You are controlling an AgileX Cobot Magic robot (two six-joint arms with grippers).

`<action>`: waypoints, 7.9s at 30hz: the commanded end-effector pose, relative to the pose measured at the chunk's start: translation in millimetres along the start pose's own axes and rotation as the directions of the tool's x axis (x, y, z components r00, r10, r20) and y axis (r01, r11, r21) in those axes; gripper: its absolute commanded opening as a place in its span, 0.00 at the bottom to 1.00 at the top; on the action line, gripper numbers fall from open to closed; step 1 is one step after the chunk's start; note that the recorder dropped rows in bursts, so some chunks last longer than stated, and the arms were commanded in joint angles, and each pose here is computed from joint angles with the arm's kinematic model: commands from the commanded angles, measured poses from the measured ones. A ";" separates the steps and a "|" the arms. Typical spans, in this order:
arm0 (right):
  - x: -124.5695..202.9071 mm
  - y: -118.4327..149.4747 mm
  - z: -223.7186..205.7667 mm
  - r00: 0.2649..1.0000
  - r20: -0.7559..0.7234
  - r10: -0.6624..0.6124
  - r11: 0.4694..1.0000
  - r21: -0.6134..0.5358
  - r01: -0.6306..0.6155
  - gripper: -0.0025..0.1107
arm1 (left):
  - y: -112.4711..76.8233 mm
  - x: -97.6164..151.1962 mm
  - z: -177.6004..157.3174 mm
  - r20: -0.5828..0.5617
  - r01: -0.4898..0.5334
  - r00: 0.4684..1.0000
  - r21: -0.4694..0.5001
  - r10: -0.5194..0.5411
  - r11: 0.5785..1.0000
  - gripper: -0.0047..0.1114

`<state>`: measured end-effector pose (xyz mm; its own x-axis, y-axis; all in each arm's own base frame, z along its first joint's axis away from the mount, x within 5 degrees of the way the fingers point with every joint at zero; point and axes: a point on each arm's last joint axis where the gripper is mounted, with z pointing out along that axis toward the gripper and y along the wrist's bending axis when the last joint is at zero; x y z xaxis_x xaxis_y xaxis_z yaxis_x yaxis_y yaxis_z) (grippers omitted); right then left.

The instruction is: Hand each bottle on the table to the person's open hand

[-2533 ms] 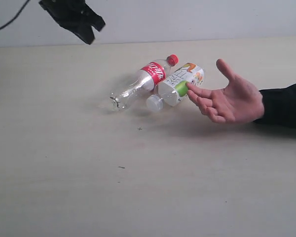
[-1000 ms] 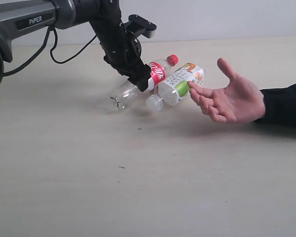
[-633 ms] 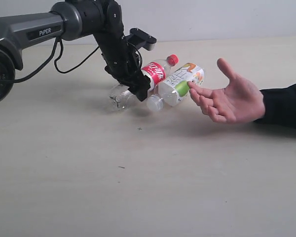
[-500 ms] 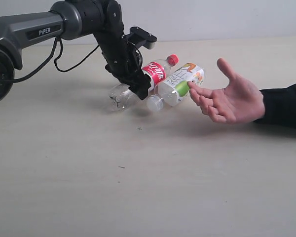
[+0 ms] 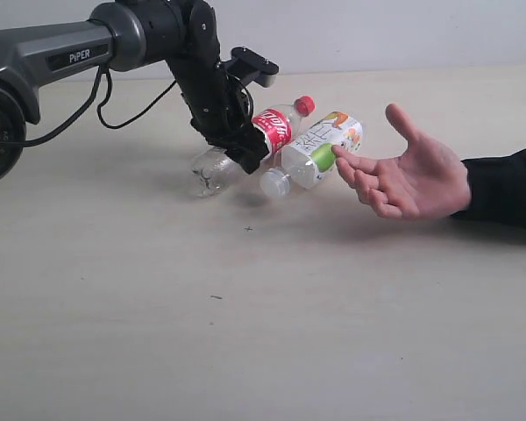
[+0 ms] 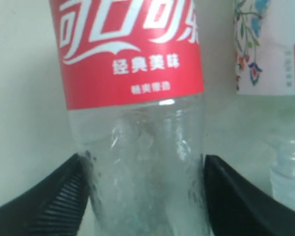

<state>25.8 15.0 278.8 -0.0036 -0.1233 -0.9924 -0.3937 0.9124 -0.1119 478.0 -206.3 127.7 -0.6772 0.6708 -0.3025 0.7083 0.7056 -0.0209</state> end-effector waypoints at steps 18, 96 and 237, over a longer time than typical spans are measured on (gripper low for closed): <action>1.5 0.0 0.0 1.000 -0.002 -0.002 1.000 0.004 0.002 0.02 | 10.0 -10.1 -52.9 0.077 0.218 0.975 -0.128 -0.209 0.968 0.04; 1.5 0.0 0.0 1.000 -0.002 -0.002 1.000 0.004 0.002 0.02 | -195.1 -64.7 -81.6 -0.061 -0.947 -0.245 -0.201 0.968 -0.252 0.04; 1.5 0.0 0.0 1.000 -0.002 -0.002 1.000 0.004 0.002 0.02 | -82.8 -10.1 -116.7 0.444 -0.075 0.888 -0.111 0.118 0.991 0.04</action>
<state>25.8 15.0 278.9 -0.0033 -0.1232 -0.9924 -0.3936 0.9124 -0.1120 406.8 -247.8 244.6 -0.4363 0.6356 -0.6369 0.7627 0.6368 0.1130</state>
